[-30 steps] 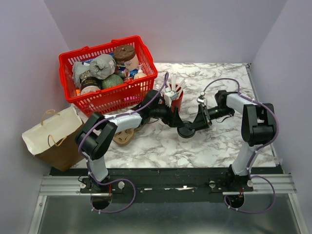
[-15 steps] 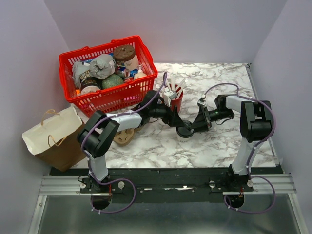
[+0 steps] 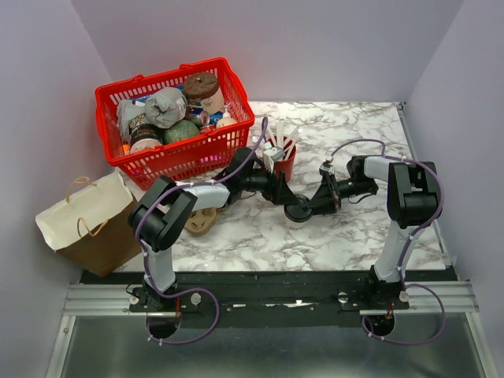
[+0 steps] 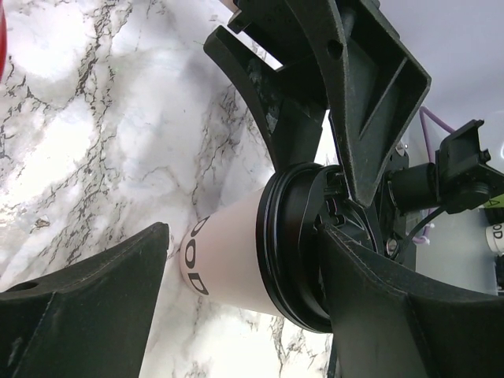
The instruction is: Pack the takeout coffee
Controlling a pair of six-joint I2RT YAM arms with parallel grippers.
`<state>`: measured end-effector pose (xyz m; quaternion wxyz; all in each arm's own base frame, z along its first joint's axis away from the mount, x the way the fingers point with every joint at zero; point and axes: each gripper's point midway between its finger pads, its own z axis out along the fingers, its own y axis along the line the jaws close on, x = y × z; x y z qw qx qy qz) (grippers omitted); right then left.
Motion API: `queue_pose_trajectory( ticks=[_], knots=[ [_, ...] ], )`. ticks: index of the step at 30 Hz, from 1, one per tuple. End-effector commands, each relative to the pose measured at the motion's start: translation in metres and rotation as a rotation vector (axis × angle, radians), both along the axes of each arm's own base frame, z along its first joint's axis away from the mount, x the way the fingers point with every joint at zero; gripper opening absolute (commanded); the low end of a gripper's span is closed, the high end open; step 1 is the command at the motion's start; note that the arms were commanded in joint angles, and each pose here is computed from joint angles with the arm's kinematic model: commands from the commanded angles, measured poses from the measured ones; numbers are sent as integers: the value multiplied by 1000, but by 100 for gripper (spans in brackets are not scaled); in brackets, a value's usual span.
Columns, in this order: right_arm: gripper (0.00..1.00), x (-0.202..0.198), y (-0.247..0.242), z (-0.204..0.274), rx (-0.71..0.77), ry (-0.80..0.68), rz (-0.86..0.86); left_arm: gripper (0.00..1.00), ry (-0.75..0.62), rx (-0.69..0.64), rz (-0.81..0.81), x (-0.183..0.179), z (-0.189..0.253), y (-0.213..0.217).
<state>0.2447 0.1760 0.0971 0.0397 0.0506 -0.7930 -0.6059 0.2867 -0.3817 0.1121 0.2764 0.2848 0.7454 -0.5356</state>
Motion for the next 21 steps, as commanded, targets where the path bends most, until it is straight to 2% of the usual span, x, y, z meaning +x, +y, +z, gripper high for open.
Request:
queue_pose_trajectory(
  ticks=[1,7,10,13,16,21],
  knots=[
    [62,-4,-3,-33,-78,19,25,84,100,142,-12,-22,-62,17],
    [61,-2,-4,-31,-83,-1,25,84,75,132,-29,-22,-56,15],
    [61,0,-3,-23,-72,-40,24,87,20,111,-56,-21,-39,13],
    [65,5,0,-2,-21,-128,21,92,-42,85,-90,-18,-16,10],
    [73,9,1,13,-6,-222,27,95,-91,66,-105,-15,3,6],
    [83,15,1,26,11,-292,28,98,-116,56,-94,-7,18,5]
  ],
)
